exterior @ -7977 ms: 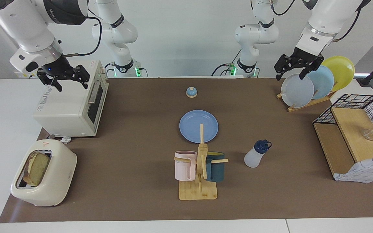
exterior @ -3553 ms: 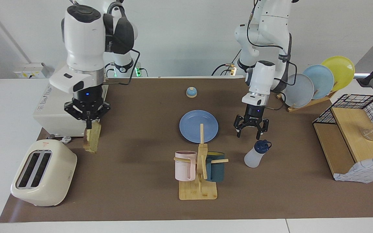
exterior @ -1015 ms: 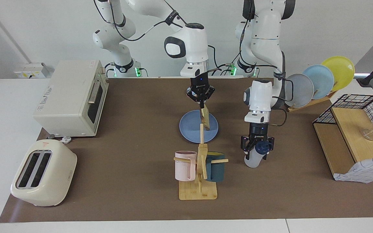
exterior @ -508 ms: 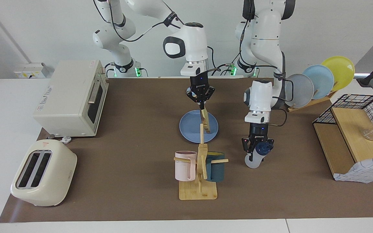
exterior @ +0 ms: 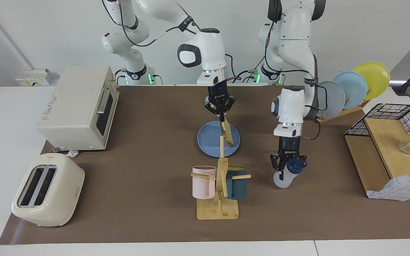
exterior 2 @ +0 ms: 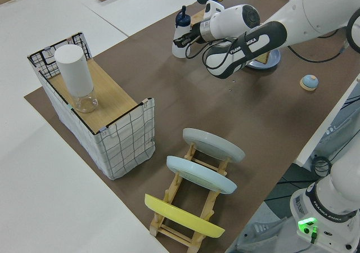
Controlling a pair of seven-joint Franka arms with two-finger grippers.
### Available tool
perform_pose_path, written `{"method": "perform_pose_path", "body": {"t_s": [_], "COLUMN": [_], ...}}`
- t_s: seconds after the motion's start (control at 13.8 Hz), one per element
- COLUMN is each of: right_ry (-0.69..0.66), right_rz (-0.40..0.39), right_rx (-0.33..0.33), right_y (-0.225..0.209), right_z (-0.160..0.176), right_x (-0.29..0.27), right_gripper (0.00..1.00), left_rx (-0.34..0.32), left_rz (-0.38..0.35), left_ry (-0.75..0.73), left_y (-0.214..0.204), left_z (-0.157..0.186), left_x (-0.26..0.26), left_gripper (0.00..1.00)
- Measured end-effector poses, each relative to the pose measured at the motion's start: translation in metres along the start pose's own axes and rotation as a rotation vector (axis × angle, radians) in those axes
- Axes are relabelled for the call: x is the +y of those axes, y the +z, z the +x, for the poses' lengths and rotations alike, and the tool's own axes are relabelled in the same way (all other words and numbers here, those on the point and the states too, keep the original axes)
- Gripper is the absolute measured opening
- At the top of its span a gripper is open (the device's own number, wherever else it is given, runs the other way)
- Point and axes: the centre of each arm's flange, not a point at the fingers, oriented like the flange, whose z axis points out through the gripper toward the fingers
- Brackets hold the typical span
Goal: Put bread on plate and add seasoning
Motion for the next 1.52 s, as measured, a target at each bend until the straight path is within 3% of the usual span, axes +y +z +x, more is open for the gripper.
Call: {"method": "perform_pose_path", "body": {"t_s": [0.73,1.38,1.45,1.52], "right_ry": [0.019,0.046,0.046,0.047], "right_rz": [-0.021,-0.083,-0.085,-0.086], "right_rx": [-0.024,-0.090,-0.093,-0.094], "right_y": [0.011,0.028,0.028,0.028], "right_z": [-0.014,-0.036,-0.038,-0.039], "right_x": [0.028,0.064,0.065,0.067], "right_gripper": [0.03,0.03,0.08,0.19], "left_rx": [-0.107,-0.319,-0.338,-0.357], "left_rz": [0.001,-0.078,-0.087,-0.096], "left_ry": [0.004,0.321,0.333,0.345], "left_y": [-0.035,-0.103,-0.111,-0.118], "left_z": [0.078,0.133,0.135,0.136], "left_x": [-0.005,0.001,0.000,0.000], "left_gripper": [0.42,0.42,0.42,0.42]}}
